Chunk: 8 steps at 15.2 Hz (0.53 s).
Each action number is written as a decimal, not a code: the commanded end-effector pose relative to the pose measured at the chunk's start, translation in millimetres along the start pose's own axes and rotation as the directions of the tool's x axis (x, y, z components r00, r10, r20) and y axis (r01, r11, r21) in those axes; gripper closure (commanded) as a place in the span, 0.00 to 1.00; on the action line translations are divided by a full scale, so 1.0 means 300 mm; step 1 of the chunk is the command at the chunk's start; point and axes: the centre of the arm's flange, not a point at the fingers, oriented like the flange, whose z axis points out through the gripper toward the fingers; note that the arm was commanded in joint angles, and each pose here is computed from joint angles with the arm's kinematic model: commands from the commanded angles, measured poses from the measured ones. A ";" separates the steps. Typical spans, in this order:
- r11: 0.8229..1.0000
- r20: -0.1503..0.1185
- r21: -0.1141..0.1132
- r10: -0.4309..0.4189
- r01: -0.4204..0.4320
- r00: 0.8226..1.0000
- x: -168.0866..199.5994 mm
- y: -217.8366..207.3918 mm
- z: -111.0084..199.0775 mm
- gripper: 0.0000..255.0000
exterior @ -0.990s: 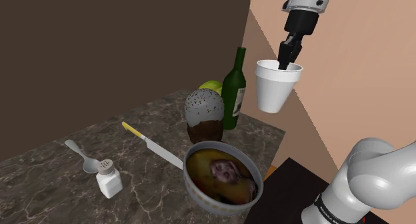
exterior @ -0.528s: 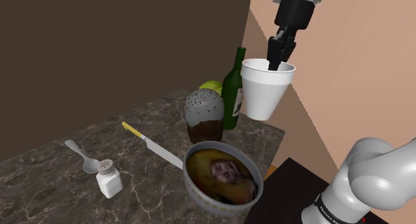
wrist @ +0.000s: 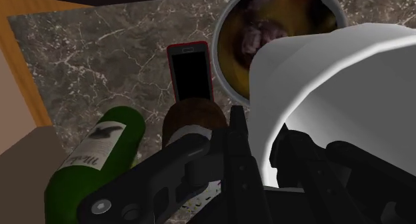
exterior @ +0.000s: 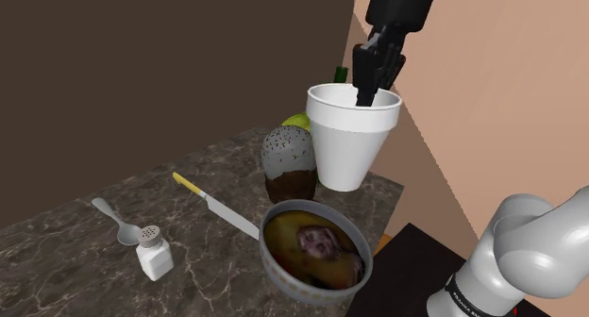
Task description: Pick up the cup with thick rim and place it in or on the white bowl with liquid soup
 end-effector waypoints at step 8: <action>1.000 0.000 0.001 0.002 -0.002 1.000 -0.012 -0.142 0.096 1.00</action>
